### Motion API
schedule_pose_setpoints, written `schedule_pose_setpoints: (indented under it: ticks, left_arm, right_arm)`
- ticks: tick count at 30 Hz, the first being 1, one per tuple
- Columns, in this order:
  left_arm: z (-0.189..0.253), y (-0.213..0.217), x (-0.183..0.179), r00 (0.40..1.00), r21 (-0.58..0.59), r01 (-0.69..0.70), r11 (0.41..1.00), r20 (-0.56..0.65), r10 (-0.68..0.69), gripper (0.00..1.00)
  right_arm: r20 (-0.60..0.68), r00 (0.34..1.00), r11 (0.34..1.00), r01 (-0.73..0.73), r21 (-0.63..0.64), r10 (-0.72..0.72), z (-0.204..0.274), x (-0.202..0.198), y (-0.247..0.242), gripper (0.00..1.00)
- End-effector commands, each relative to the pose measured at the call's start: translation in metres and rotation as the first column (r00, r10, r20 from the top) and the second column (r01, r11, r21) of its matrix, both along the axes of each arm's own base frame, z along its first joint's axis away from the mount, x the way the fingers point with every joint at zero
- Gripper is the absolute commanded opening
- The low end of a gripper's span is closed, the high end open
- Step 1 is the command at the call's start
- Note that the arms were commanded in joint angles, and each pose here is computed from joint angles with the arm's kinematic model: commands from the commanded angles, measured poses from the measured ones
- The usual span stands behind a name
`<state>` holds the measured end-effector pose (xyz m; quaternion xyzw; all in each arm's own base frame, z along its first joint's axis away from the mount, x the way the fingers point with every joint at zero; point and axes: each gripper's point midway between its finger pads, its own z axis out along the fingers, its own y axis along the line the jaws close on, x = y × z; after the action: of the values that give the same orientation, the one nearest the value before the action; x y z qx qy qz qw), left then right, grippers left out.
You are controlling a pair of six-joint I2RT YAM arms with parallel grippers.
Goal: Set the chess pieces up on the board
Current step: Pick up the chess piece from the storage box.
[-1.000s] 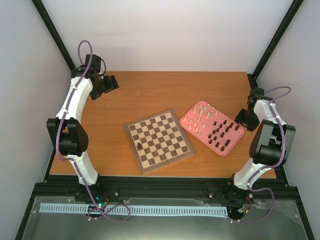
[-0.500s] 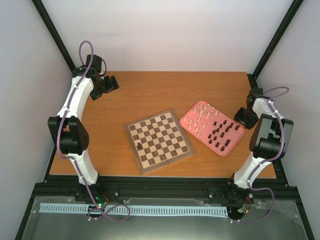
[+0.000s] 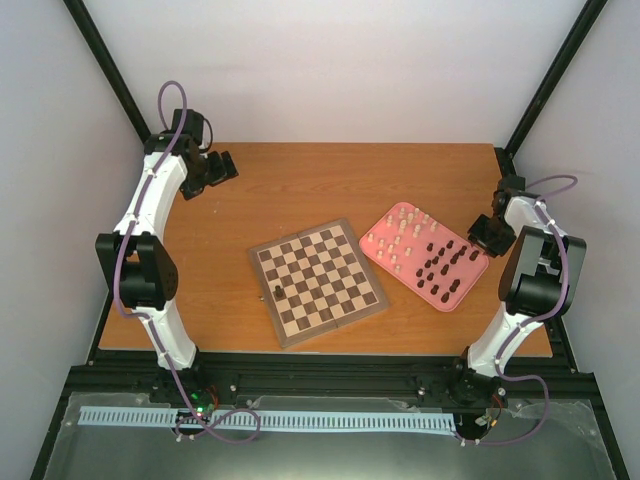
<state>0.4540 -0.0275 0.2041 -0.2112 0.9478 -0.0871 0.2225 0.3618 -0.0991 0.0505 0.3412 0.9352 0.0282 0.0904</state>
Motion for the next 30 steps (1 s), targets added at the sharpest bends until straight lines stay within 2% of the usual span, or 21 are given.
schedule_pose_setpoints:
  ticks: [1,13,18,22,26,30]
  left_arm:
    - [0.008,-0.001,0.004,1.000,0.012,0.021,1.000,0.013,-0.021,1.00]
    - [0.006,-0.002,0.004,1.000,0.010,0.023,1.000,0.009,-0.024,1.00]
    - [0.008,-0.002,0.004,1.000,0.007,0.022,1.000,0.012,-0.022,1.00]
    - [0.011,-0.002,0.004,1.000,0.008,0.024,1.000,0.018,-0.024,1.00]
    - [0.010,-0.003,0.004,1.000,0.001,0.025,1.000,0.017,-0.025,1.00]
    - [0.009,-0.005,0.004,0.999,-0.011,0.028,1.000,0.016,-0.028,1.00]
  right_arm:
    - [-0.020,1.000,1.000,0.021,0.019,-0.020,-0.010,-0.005,0.000,0.37]
    - [-0.001,1.000,1.000,0.015,0.007,-0.015,-0.004,-0.006,-0.001,0.38]
    - [0.047,0.999,1.000,0.007,-0.030,-0.006,0.015,-0.002,-0.005,0.46]
    - [0.074,0.997,0.999,-0.004,-0.038,0.007,0.031,-0.004,-0.002,0.48]
    - [0.100,0.993,0.997,-0.059,-0.046,0.063,0.049,-0.004,0.017,0.49]
    - [0.082,0.988,0.992,-0.128,-0.020,0.129,0.046,-0.003,0.049,0.49]
